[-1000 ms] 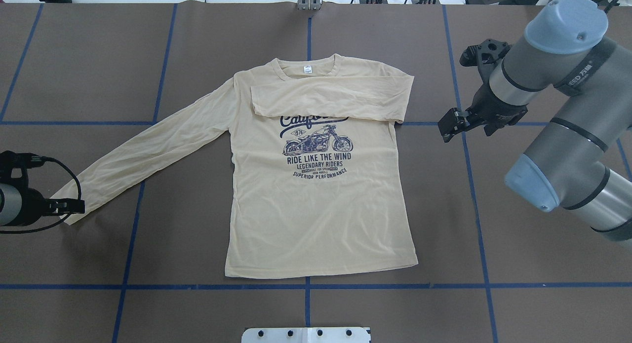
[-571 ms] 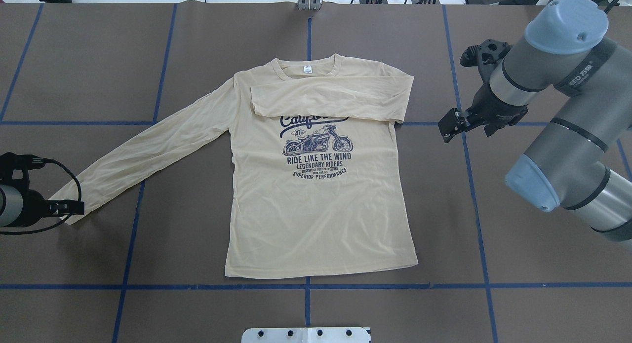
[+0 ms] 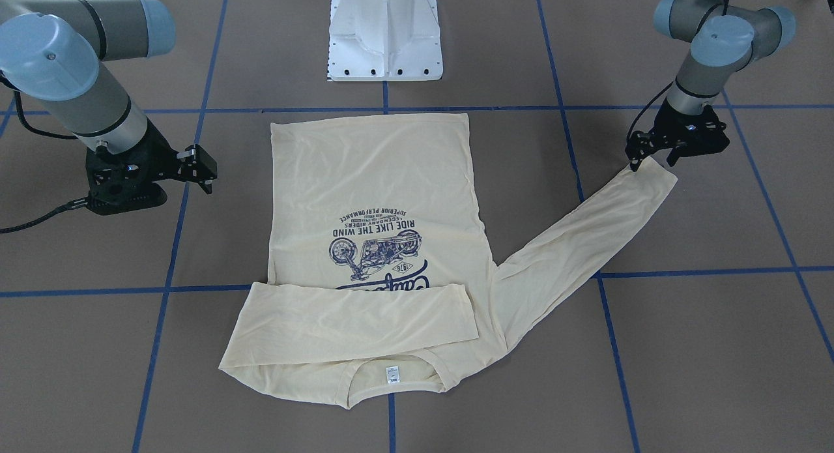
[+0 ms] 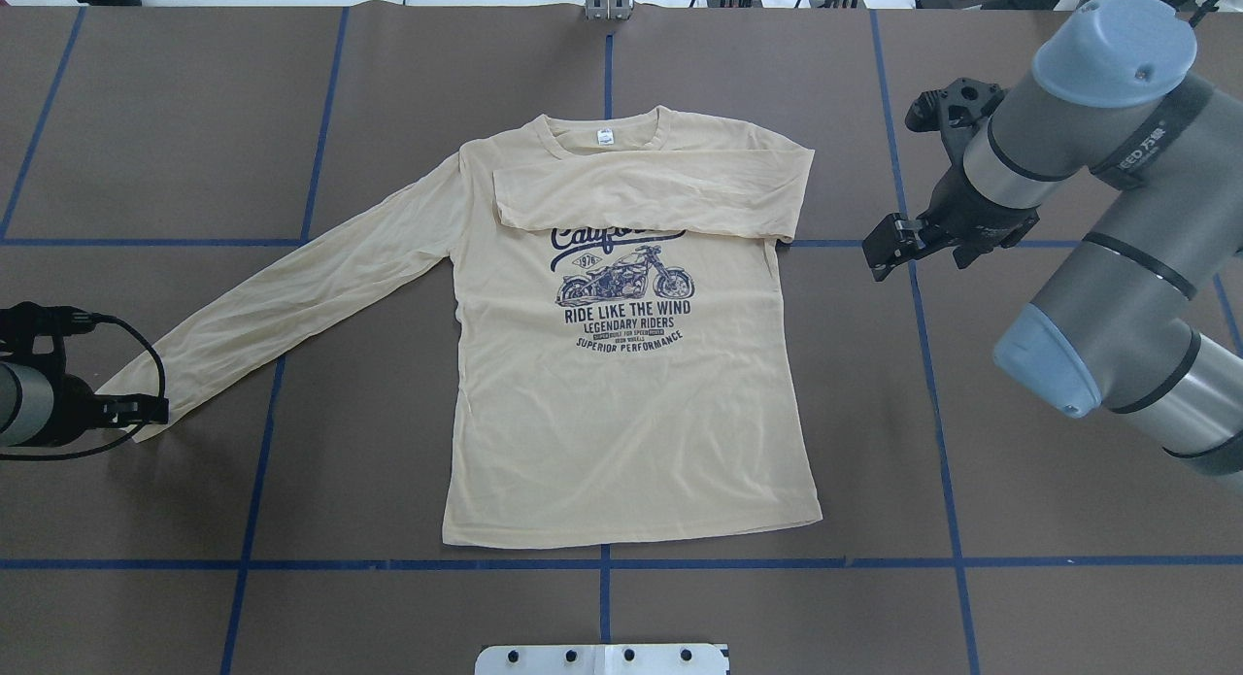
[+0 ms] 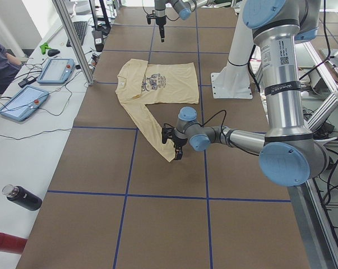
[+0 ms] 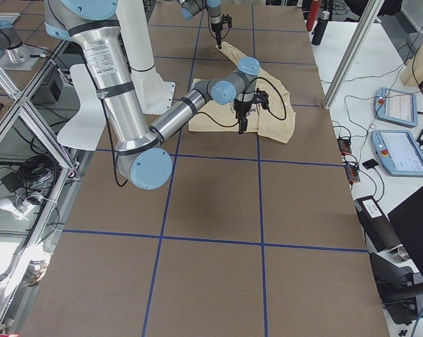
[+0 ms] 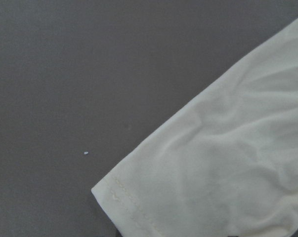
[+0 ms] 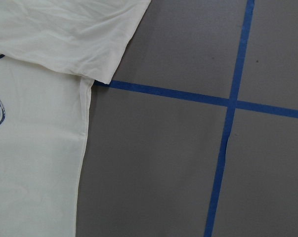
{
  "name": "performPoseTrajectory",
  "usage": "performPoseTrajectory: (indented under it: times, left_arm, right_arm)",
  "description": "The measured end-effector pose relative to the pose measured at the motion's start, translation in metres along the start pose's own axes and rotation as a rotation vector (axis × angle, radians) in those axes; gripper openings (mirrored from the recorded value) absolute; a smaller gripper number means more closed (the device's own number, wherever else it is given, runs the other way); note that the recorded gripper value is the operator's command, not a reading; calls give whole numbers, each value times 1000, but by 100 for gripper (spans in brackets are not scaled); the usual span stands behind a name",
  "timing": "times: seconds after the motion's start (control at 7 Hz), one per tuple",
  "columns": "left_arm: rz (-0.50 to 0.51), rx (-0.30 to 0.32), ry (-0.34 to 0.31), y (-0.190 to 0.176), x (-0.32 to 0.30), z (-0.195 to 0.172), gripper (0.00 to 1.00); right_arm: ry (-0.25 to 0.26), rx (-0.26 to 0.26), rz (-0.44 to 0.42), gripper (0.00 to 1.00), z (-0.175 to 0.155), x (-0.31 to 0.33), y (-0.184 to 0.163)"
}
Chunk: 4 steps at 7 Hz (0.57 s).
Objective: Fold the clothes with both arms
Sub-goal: 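Move the left gripper to the other sleeve cuff and grasp it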
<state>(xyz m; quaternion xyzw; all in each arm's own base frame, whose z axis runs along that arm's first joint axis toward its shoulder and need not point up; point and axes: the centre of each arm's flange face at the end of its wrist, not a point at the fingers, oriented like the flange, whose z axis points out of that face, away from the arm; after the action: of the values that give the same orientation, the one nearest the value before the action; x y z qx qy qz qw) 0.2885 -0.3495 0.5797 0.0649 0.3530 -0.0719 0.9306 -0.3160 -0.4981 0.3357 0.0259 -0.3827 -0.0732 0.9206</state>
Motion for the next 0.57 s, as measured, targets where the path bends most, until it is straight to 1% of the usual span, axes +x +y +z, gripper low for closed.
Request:
performPoseTrajectory:
  times: [0.14, 0.29, 0.57]
  left_arm:
    - [0, 0, 1, 0, 0, 0, 8]
    - [1, 1, 4, 0, 2, -1, 0]
    - [1, 0, 8, 0, 3, -3, 0]
  right_arm:
    - [0, 1, 1, 100, -1, 0, 0]
    - [0, 2, 1, 100, -1, 1, 0]
    - [1, 4, 4, 100, -2, 2, -1]
